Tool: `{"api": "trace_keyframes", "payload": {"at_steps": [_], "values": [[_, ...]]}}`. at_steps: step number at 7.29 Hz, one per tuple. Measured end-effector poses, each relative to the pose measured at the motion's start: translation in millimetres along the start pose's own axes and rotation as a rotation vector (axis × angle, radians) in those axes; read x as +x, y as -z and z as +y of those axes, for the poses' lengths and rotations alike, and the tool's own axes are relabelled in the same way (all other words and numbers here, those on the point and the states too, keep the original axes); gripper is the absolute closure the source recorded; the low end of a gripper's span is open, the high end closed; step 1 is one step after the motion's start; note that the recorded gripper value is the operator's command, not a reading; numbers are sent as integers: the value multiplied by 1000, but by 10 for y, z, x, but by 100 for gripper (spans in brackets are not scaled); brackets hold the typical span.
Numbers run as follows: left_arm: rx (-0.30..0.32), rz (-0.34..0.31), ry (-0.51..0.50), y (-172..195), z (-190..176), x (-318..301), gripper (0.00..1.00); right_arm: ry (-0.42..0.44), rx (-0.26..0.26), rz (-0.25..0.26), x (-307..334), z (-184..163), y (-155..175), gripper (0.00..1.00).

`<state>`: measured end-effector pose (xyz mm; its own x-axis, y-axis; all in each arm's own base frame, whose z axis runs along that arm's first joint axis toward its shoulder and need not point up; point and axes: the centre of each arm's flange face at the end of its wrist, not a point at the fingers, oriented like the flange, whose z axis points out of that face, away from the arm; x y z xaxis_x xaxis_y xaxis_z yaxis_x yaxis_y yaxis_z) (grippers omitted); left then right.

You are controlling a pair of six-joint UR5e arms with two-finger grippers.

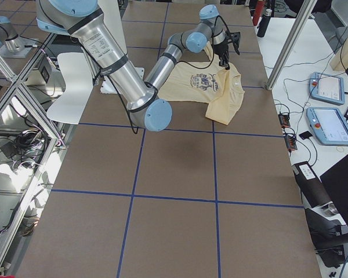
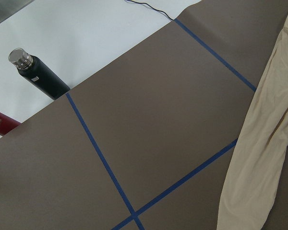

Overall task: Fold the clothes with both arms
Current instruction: 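Lift the sleeve with the right gripper and fold it across the shirt body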

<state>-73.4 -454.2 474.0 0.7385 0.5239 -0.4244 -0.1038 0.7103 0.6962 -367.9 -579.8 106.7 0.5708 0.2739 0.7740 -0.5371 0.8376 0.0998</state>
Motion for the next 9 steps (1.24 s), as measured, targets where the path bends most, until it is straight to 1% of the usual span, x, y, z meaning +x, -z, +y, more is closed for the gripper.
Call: {"api": "trace_keyframes", "payload": {"at_steps": [1,2,3,4,5,6,7,9], "values": [[-3,0,4,-11,9,-9,0,-57,18,23,-727,79,-68,100],[-8,0,9,-34,28,-28,0,-101,32,55,-1447,240,-145,100],[-16,2,17,-71,58,-58,0,-133,49,85,-2022,461,-182,100],[-25,4,24,-115,92,-90,0,-154,65,105,-2424,684,-201,100],[-32,6,30,-153,120,-117,0,-171,76,109,-2745,884,-227,18],[-35,6,33,-171,127,-130,0,-181,81,91,-3008,1042,-227,5],[-36,7,35,-180,125,-138,0,-182,88,67,-3230,1149,-168,4],[-34,8,35,-181,107,-139,0,-185,95,29,-3463,1187,19,3]]}}
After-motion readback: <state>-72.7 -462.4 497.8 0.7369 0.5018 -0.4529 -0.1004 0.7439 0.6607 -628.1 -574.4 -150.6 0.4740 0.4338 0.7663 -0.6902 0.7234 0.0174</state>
